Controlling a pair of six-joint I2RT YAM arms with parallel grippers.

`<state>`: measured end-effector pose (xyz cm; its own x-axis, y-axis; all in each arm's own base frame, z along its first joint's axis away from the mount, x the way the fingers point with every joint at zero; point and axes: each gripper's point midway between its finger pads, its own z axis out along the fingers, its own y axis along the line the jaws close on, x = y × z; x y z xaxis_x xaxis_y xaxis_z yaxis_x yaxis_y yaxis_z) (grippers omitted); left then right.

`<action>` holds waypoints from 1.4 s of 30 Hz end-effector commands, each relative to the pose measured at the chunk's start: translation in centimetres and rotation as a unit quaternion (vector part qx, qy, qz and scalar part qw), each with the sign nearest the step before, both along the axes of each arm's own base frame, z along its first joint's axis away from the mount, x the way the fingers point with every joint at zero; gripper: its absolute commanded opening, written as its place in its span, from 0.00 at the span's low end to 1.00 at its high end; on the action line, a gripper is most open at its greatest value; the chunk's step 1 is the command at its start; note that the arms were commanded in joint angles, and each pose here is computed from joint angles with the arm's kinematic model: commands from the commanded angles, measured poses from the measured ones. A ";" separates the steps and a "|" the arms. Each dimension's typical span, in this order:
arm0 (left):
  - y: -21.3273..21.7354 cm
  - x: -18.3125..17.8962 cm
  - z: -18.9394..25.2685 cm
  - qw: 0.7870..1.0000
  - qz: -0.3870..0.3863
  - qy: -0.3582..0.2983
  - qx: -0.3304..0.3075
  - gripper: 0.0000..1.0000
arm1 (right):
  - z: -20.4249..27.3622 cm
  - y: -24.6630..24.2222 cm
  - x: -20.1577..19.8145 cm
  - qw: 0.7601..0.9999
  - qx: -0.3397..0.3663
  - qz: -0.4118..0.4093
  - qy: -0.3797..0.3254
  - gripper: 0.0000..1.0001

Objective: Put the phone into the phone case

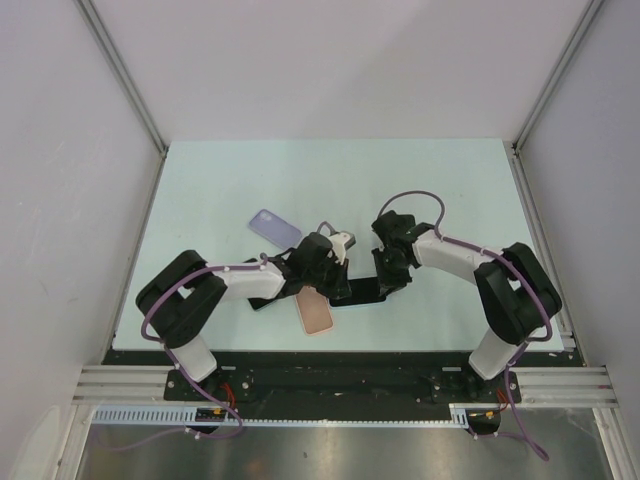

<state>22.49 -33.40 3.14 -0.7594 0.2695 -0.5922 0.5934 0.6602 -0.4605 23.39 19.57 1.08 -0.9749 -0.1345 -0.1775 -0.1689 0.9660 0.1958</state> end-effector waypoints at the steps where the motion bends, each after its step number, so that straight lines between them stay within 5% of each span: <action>1: -0.6 -0.2 0.4 1.000 -0.002 0.012 0.005 0.09 | -7.5 -4.0 -3.2 0.987 -0.153 0.020 0.034 0.16; 9: -2.8 -0.1 0.8 1.000 -0.008 0.017 -0.005 0.10 | -7.6 -3.8 -3.1 0.986 -0.166 0.027 0.023 0.14; 15: -3.6 0.0 -0.3 1.000 -0.007 0.025 0.004 0.09 | -4.1 -1.5 -1.2 0.995 -0.096 0.026 -0.029 0.20; 22: -3.2 0.1 -1.0 1.000 -0.001 0.022 0.016 0.09 | 1.2 0.7 1.1 0.996 0.016 0.017 -0.086 0.54; 27: -2.9 -0.1 -1.6 0.999 0.000 0.026 0.023 0.09 | 3.8 1.6 1.8 0.989 0.110 0.014 -0.094 0.65; 36: -2.5 -0.2 -1.7 0.999 0.003 0.024 0.027 0.09 | 3.7 1.2 2.9 0.974 0.219 -0.005 -0.059 0.63; 42: -2.4 -0.2 -1.6 0.999 0.003 0.022 0.027 0.09 | 1.9 0.7 3.8 0.970 0.239 -0.022 -0.036 0.44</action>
